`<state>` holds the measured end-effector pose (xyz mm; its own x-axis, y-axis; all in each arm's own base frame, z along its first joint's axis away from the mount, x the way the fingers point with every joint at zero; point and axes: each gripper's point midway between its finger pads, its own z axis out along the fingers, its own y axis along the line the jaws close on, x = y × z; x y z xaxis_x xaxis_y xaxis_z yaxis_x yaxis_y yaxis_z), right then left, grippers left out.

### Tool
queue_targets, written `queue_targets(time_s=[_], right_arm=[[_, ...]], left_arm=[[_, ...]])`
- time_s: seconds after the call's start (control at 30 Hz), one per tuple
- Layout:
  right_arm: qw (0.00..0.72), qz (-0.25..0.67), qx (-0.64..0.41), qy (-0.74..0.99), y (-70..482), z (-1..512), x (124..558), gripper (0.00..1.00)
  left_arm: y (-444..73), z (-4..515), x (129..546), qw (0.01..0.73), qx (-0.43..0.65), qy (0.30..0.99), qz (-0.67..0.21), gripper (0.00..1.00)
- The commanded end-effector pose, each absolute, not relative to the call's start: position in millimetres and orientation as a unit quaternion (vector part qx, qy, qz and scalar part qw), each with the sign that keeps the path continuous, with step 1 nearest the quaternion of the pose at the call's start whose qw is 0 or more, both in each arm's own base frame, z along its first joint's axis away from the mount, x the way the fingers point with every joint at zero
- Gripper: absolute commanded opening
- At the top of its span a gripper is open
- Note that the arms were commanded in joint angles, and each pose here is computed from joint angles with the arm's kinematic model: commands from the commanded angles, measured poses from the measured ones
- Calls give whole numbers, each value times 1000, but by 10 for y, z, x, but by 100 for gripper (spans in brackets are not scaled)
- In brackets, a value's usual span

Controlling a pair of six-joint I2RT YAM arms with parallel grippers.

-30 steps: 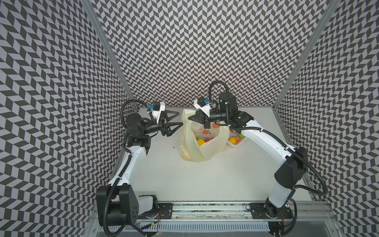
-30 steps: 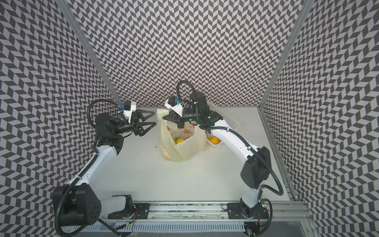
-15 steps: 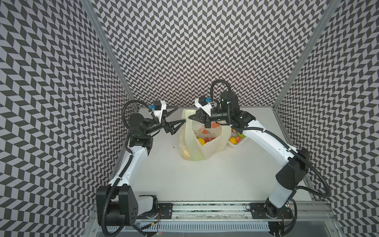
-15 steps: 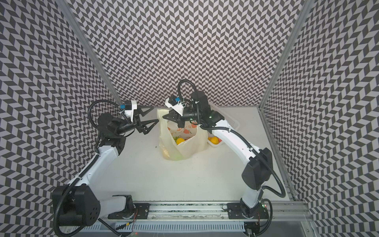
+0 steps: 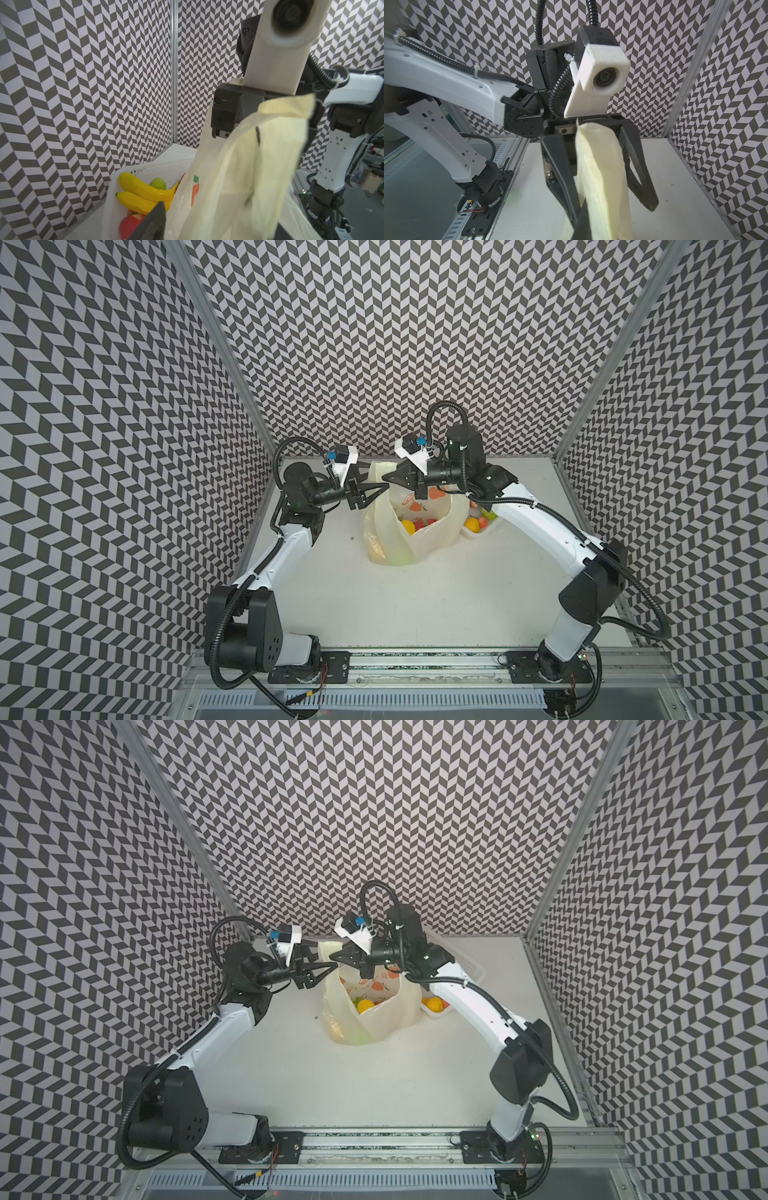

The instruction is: Place the fake fruits into the plastic bag and tie a complex knot

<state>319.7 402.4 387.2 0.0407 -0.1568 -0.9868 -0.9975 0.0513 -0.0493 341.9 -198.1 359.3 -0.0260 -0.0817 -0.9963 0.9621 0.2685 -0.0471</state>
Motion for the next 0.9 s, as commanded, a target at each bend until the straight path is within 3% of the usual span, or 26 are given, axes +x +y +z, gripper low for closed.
queue_targets(time_s=[0.0,0.1,0.2,0.37,0.53,0.7,0.87], right_arm=[[535,426,-538,493,3953,4322,3120,1],[539,422,-538,493,3940,4355,3118,10],[545,401,-542,500,3891,4357,3157,19],[559,349,-548,515,3741,4324,3270,42],[575,323,-559,502,3727,4388,3256,74],[556,336,-588,482,3964,4358,3131,75],[545,343,-594,482,4094,4291,3118,58]], left_arm=[[-2025,3641,3377,570,416,543,-455,41],[-2039,3627,3369,571,418,545,-450,17],[-2042,3637,3334,572,424,541,-449,2],[-2069,3659,3240,561,441,528,-460,0],[-2112,3662,3152,549,461,514,-471,0],[-2129,3657,3124,546,467,510,-473,0],[-2126,3662,3121,546,468,510,-473,0]])
